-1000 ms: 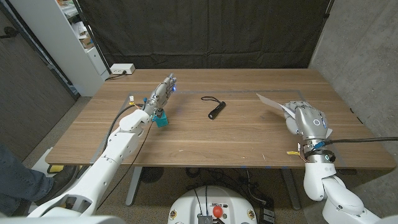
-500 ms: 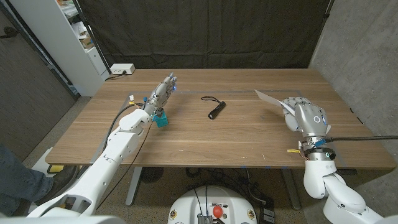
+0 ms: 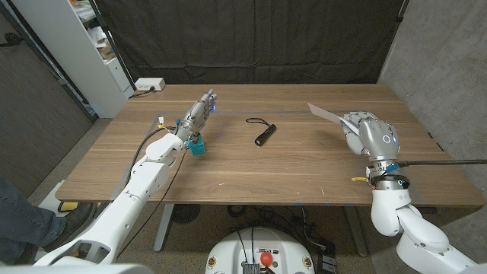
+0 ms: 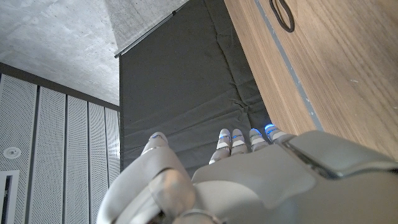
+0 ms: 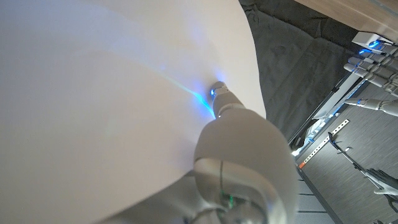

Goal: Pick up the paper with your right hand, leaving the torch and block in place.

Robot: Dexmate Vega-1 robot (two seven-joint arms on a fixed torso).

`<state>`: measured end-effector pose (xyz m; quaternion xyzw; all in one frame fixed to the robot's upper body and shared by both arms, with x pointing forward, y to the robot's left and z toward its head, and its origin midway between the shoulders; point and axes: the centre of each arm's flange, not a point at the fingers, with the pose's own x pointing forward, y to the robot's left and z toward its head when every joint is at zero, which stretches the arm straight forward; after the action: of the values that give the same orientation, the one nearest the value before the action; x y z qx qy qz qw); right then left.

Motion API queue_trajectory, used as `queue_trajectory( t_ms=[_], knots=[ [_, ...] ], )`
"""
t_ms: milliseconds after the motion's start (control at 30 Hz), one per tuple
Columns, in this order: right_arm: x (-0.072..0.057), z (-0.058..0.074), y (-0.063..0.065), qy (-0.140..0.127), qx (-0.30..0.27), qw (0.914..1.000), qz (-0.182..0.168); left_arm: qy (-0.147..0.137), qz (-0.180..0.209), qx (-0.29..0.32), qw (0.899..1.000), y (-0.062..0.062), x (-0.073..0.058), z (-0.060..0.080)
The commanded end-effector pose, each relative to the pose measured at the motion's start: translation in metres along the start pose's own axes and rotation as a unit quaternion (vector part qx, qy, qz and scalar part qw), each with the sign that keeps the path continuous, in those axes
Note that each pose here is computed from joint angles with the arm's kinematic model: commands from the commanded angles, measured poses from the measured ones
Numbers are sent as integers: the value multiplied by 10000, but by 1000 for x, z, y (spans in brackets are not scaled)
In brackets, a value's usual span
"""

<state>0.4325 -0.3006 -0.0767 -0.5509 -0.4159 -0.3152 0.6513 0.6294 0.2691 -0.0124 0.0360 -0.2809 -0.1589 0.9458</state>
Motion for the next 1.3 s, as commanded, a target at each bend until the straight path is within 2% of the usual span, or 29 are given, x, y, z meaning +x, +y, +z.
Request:
queue_trajectory(
  t_ms=[33,600,933,1300],
  knots=[
    [14,3,-4,-192,165,9997,-59,13,32,13,10000,-2,-1,1],
    [27,8,-4,-367,347,9985,-199,14,28,2,10000,-5,-1,0],
    [37,18,-1,-505,510,9969,-324,26,52,-4,10000,-2,-2,-2],
    [47,22,3,-568,560,9961,-366,45,88,3,10000,1,-3,-1]
  ],
)
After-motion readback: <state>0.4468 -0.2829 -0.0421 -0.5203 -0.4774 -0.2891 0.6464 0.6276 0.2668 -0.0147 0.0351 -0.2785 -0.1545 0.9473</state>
